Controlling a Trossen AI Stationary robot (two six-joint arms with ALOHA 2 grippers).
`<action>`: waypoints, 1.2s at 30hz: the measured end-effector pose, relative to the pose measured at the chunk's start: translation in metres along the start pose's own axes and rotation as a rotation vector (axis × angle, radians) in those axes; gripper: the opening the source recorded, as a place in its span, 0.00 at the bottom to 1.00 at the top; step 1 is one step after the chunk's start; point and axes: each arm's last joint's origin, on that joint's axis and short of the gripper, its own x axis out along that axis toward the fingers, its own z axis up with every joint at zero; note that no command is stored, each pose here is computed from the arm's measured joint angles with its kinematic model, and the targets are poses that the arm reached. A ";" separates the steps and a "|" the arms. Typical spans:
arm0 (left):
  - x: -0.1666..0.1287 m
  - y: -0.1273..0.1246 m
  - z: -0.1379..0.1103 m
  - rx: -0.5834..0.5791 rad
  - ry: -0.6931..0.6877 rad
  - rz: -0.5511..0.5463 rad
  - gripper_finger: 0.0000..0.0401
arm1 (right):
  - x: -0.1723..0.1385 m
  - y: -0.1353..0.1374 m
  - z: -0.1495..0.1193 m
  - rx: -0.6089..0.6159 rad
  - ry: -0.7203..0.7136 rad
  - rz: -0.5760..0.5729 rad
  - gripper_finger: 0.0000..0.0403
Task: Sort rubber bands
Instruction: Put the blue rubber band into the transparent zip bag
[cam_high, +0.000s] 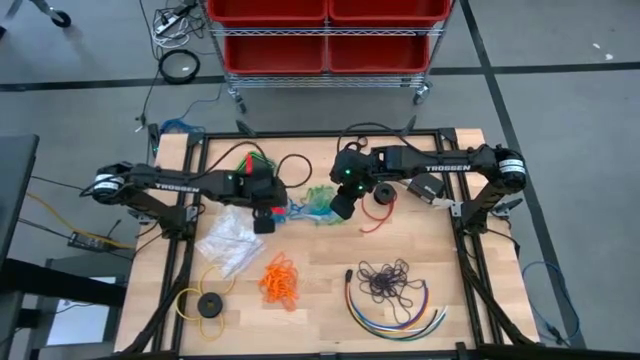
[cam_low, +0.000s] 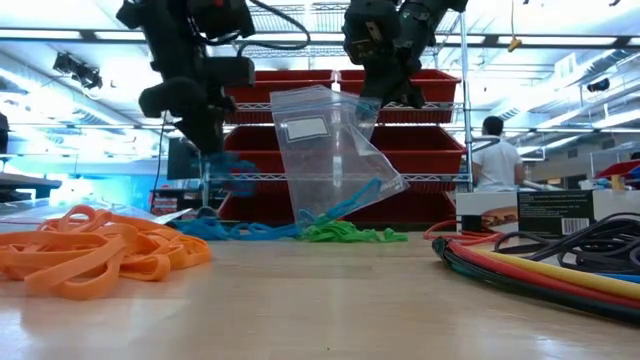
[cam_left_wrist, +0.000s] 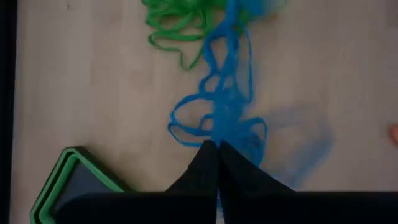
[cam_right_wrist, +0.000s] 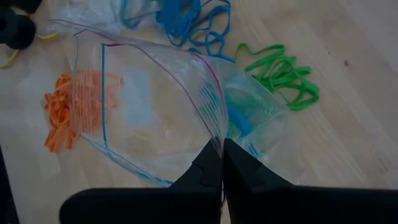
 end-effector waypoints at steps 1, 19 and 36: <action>0.002 0.000 -0.001 -0.005 -0.002 0.003 0.01 | 0.000 0.000 0.000 0.000 0.000 0.000 0.00; 0.034 -0.014 -0.022 -0.076 -0.098 -0.096 0.05 | 0.000 0.000 0.000 -0.007 0.000 0.001 0.00; -0.014 -0.057 0.027 0.013 -0.427 -0.233 0.01 | 0.000 0.000 0.000 0.001 0.000 0.002 0.00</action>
